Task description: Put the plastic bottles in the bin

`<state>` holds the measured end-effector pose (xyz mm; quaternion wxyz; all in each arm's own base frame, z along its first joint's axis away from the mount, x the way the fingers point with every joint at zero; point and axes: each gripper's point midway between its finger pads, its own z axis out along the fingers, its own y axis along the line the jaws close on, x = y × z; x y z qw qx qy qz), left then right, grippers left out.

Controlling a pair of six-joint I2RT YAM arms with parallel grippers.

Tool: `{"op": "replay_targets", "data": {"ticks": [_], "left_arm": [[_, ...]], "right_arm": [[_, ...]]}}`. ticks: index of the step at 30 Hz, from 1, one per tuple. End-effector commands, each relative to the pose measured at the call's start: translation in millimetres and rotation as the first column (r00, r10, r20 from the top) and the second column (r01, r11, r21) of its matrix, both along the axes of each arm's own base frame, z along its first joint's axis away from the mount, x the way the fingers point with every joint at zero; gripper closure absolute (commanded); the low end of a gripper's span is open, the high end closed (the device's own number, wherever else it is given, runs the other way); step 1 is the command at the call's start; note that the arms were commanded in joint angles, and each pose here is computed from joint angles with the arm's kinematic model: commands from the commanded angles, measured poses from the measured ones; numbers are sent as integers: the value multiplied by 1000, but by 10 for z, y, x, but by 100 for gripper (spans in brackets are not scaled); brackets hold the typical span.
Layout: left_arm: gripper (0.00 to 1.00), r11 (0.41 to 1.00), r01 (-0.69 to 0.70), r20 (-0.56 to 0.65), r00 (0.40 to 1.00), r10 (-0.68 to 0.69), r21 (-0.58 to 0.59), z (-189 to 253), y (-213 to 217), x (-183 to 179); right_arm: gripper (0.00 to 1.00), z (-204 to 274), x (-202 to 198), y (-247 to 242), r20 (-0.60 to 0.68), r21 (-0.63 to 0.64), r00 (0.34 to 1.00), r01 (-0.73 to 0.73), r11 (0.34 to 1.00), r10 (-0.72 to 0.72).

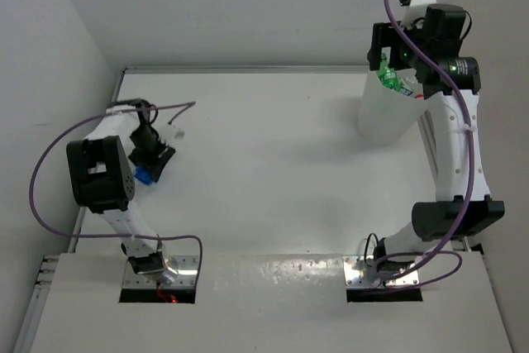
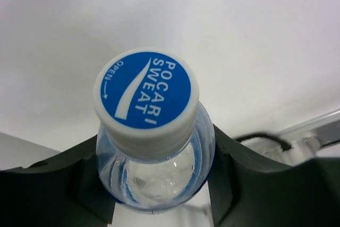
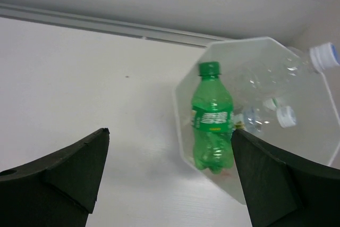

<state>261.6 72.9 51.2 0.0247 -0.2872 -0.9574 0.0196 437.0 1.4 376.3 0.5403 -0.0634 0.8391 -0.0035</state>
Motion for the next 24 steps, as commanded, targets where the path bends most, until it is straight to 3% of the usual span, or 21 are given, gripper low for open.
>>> {"op": "replay_targets", "data": {"ticks": [1,3,4,5,6,7,8,9,10,11,12,13,14,15,16,19,24], "left_arm": [[70,968,56,202,979,-6,-243,757,-538,637],[71,942,55,322,945,58,-331,1262,-810,994],[73,897,153,495,865,81,-415,1904,-1011,1300],[73,855,225,560,824,89,-467,2234,-1200,1371],[73,767,309,643,746,171,-562,2835,-1450,1432],[74,759,308,673,705,223,-574,3047,-1469,1486],[76,635,399,668,698,257,-661,3340,-1713,1386],[77,567,526,751,594,289,-634,3727,-1814,1502],[78,403,465,605,706,369,-788,3829,-2001,1245],[79,309,465,557,733,391,-830,3939,-2143,1170],[79,221,721,731,537,420,-657,4495,-2243,1140],[79,5,461,398,761,513,-887,4274,-2320,1051],[79,-75,492,385,758,527,-867,4445,-2362,902],[81,-93,411,308,799,517,-907,4408,-2484,926],[81,-84,466,363,779,512,-881,4482,-2557,888],[81,-121,482,375,794,478,-868,4580,-2768,760],[81,-128,464,366,815,450,-876,4536,-2931,711]], "right_arm": [[5,455,-159,439,131,7,982,-141,990,139],[5,541,-238,800,151,-21,955,-256,966,256],[5,603,-301,988,165,-18,936,-311,950,310],[5,645,-343,1130,179,6,919,-358,934,351],[5,690,-450,1388,190,62,899,-412,909,395],[5,705,-506,1512,199,69,876,-460,885,440],[5,683,-516,1611,205,86,864,-485,870,461],[5,718,-682,1882,218,106,815,-567,817,537],[5,802,-700,1987,258,112,791,-595,796,555],[5,708,-731,2097,247,135,776,-621,772,581],[5,831,-830,2307,303,121,726,-671,731,617],[5,837,-867,2378,313,122,713,-686,718,628],[5,754,-923,2520,305,130,693,-709,693,653],[5,843,-983,2657,345,118,657,-739,663,670],[5,824,-994,2722,344,123,649,-747,653,678],[5,774,-1117,3097,334,120,601,-791,600,726],[4,636,-1112,3422,307,46,596,-788,614,742]]}}
